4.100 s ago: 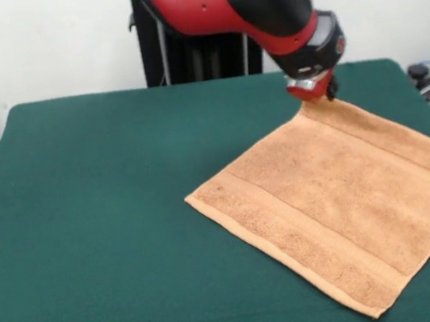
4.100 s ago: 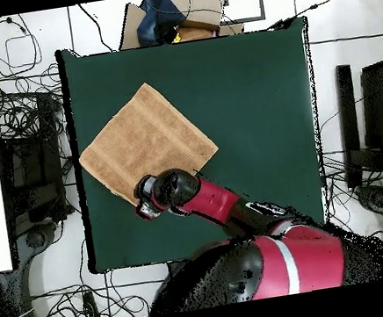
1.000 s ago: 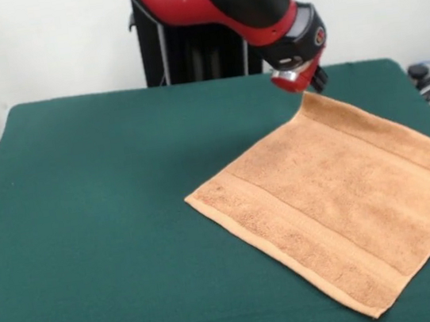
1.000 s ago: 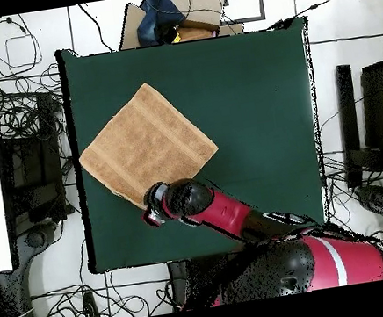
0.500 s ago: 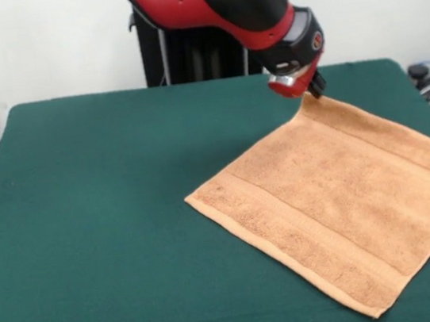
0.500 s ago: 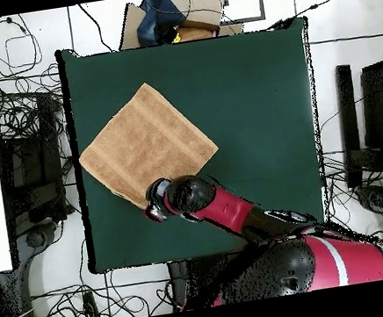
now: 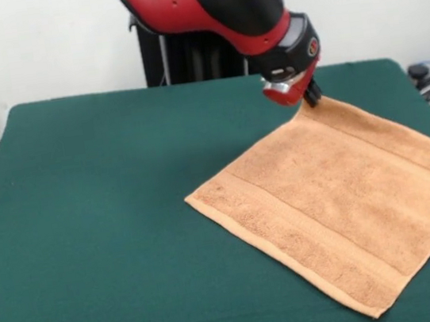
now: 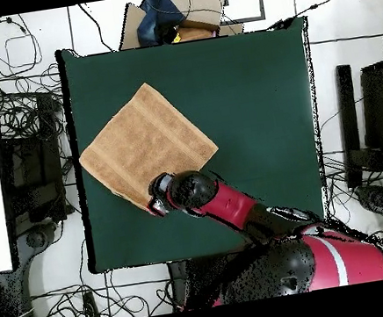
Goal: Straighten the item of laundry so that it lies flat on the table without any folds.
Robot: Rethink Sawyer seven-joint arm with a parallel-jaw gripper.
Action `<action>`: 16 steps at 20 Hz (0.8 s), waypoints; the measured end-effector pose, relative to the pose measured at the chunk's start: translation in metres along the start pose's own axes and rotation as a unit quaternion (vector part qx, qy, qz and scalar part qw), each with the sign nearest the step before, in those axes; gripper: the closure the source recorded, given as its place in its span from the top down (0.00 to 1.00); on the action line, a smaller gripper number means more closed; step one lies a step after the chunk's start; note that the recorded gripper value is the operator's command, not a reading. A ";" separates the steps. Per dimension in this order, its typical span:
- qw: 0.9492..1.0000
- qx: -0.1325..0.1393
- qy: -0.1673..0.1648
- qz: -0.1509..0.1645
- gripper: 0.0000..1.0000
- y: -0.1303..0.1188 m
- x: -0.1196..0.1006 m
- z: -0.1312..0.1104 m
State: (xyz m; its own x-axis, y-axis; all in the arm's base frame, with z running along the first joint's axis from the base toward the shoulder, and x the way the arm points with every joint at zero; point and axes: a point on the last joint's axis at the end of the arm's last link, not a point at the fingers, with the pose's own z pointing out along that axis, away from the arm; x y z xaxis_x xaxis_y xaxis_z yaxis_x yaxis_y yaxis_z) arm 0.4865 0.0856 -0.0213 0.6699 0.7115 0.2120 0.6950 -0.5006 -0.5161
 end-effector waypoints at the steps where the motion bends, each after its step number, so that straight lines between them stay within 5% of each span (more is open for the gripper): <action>1: 1.000 -0.002 -0.001 0.000 0.00 0.002 -0.001 0.000; 16: 1.000 0.016 -0.020 0.011 0.00 0.004 -0.029 0.026</action>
State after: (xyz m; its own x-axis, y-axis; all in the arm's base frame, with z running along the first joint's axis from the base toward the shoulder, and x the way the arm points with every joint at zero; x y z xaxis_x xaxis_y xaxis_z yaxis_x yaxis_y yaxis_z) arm 0.4630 0.0758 -0.0509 0.6735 0.7198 0.1684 0.6715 -0.5005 -0.5464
